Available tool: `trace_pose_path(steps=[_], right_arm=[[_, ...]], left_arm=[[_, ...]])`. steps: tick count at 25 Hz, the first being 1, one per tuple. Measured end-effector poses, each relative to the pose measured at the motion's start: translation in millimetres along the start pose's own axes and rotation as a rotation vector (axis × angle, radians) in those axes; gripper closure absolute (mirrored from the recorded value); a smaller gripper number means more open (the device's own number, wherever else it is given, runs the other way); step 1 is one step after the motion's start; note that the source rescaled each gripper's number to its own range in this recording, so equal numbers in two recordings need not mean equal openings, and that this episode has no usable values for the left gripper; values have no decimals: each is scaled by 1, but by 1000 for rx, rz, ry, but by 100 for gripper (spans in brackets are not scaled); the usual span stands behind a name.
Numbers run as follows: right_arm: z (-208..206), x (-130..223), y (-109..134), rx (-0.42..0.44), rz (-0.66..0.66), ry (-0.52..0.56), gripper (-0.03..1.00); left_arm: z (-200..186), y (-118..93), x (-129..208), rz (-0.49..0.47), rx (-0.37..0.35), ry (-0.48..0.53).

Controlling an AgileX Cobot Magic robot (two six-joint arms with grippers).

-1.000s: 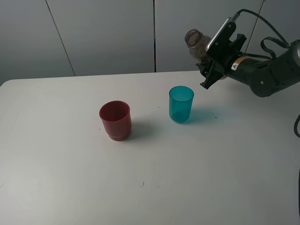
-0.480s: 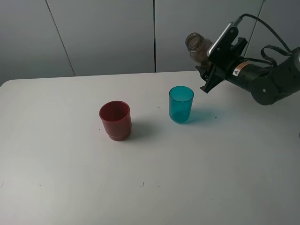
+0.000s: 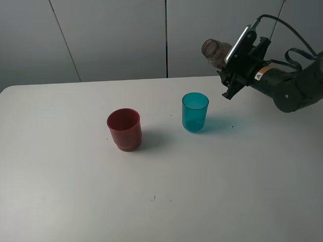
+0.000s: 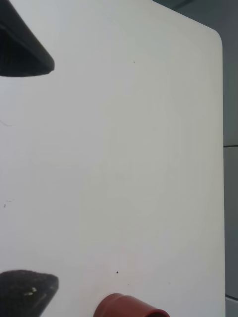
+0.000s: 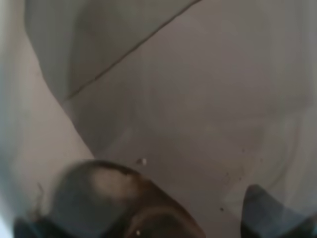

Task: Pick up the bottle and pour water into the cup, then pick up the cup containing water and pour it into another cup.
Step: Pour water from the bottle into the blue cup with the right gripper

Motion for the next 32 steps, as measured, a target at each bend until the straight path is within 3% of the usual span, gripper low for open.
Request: trace_pose_path(steps=[32], right_arm=[[-2,13,-3,-36,-231,40,97]], left_arm=[[0,0,0,2,0,0]])
Point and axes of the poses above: a point on each arm's last joint axis where the gripper is mounted, z pointing out along that axis toward the gripper, y along the wrist's bending axis when the last joint is at zero, x = y × z, the point moved 3 cm from there along z, pointing out along that axis toward the gripper, and after that the axes turned 8 degrees about z, right-handed, at the moved point
